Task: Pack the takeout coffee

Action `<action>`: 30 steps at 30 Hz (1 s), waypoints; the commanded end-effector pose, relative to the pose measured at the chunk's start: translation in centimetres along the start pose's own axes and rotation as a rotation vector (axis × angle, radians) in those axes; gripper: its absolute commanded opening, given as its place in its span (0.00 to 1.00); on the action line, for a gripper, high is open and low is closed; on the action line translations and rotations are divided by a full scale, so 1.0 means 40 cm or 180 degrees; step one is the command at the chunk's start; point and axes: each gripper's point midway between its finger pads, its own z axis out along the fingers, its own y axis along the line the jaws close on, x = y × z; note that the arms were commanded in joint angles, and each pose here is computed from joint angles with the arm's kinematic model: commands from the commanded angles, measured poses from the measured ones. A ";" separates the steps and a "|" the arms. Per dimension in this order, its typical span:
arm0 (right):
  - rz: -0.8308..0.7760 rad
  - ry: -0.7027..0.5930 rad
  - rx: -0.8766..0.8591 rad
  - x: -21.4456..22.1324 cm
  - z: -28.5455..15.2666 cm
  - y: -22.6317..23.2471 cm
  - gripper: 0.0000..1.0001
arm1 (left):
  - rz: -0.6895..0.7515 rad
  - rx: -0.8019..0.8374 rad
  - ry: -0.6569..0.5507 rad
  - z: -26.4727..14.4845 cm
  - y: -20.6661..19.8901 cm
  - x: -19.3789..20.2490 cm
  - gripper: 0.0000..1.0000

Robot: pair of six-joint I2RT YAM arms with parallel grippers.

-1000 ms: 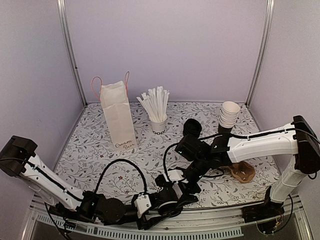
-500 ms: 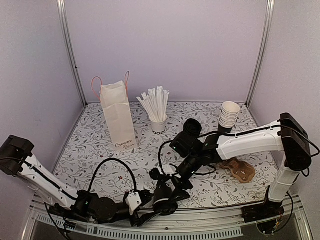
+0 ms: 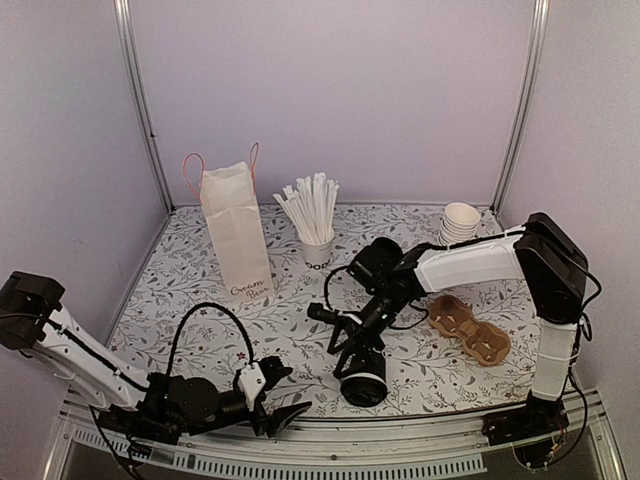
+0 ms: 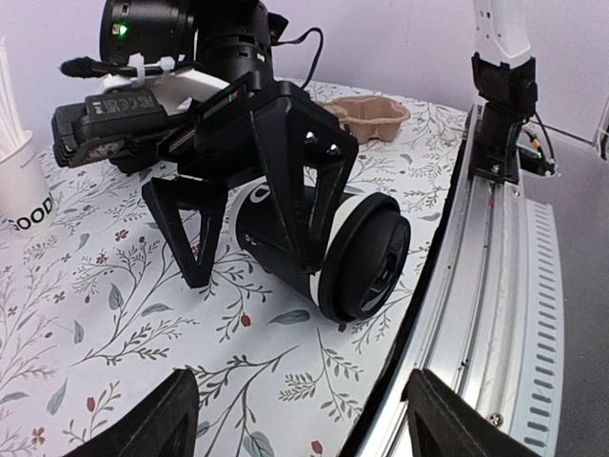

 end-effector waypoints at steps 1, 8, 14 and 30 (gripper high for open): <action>-0.0059 -0.0142 -0.0099 -0.061 -0.038 0.041 0.99 | 0.0020 0.0079 -0.0195 0.023 -0.012 -0.050 0.77; -0.0541 -0.0199 0.0359 -0.113 -0.151 0.097 0.98 | 0.0252 0.0142 -0.0141 0.110 -0.077 -0.068 0.79; -0.1340 0.0315 0.0822 0.055 -0.205 0.145 0.96 | 0.0272 0.0113 -0.0031 0.151 -0.112 -0.071 0.89; -0.2863 0.1414 0.1489 0.203 -0.112 0.115 0.99 | -0.0414 -0.0004 -0.0092 0.061 -0.011 -0.063 0.86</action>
